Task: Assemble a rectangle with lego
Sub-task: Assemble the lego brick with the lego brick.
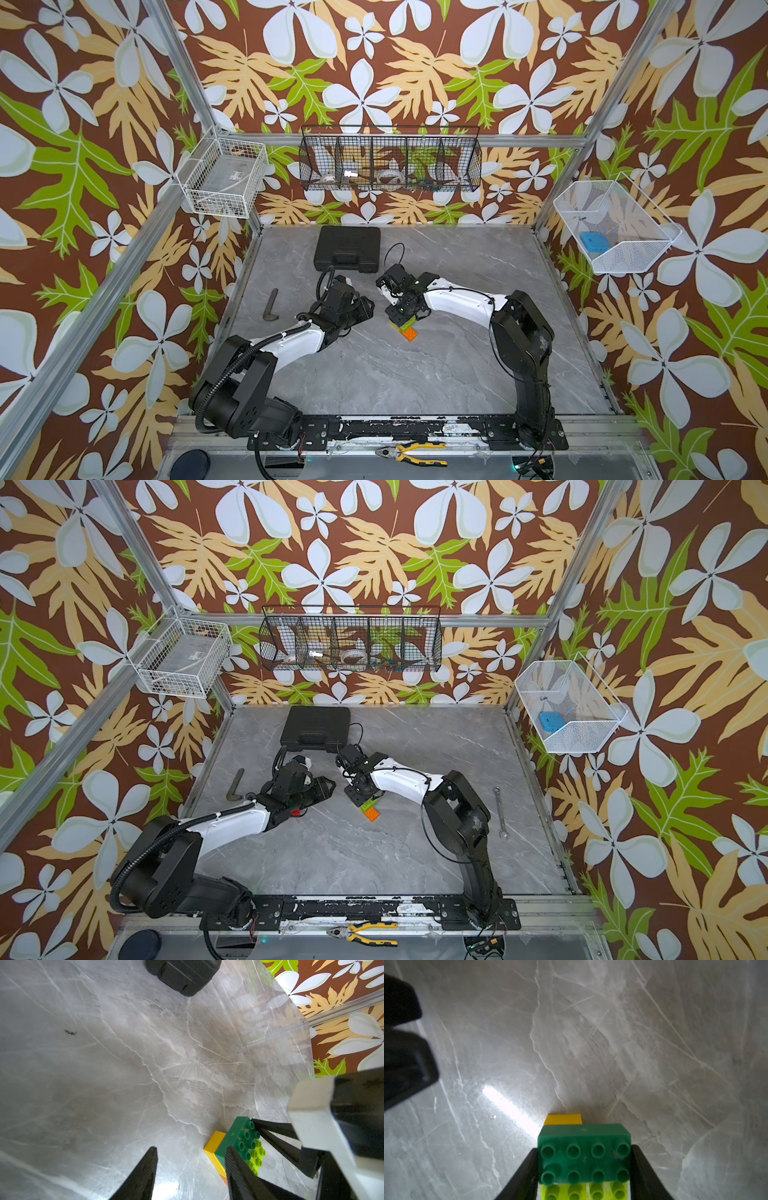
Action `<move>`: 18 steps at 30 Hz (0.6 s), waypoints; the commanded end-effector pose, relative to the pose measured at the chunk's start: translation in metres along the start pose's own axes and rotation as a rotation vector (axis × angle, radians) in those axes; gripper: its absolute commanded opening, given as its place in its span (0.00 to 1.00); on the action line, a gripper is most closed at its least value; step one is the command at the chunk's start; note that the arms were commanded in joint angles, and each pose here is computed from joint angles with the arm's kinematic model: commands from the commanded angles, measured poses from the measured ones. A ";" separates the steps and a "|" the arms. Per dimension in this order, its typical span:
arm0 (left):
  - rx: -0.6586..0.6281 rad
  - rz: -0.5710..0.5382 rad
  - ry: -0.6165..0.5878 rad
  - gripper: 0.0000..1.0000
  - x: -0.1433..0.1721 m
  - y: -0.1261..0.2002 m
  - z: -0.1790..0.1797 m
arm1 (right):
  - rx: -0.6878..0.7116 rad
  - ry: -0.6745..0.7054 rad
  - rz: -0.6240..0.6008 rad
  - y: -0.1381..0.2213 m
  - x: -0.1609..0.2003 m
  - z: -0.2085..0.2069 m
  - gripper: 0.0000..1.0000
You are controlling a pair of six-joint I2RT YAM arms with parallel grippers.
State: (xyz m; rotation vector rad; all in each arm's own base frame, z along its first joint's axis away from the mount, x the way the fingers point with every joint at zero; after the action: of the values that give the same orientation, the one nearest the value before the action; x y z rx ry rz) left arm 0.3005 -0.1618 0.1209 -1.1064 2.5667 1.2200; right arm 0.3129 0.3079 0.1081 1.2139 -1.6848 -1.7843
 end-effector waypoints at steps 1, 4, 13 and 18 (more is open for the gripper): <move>0.010 -0.018 -0.010 0.55 -0.002 0.001 -0.002 | -0.004 -0.012 0.035 -0.005 0.008 0.002 0.39; 0.004 -0.019 -0.012 0.55 -0.002 0.002 -0.001 | -0.001 -0.015 0.038 -0.006 0.008 0.003 0.37; 0.002 -0.025 -0.016 0.55 -0.003 0.003 -0.002 | -0.004 -0.013 0.050 -0.010 0.012 0.007 0.30; 0.001 -0.023 -0.016 0.55 -0.003 0.002 -0.001 | -0.007 -0.014 0.067 -0.016 0.019 0.008 0.26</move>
State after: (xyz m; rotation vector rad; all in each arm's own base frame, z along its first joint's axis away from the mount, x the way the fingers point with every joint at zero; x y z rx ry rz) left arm 0.3006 -0.1600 0.1226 -1.1127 2.5451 1.2268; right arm 0.3116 0.3093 0.1025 1.2225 -1.7068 -1.7989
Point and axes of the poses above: each gripper's point midway between its finger pads, its own y axis back along the fingers, its own z axis along the line the jaws close on, x = y × z, the point moved 6 cm from there along y, back along the fingers, and after that the axes turned 11 degrees about y, right-handed, at the moved point
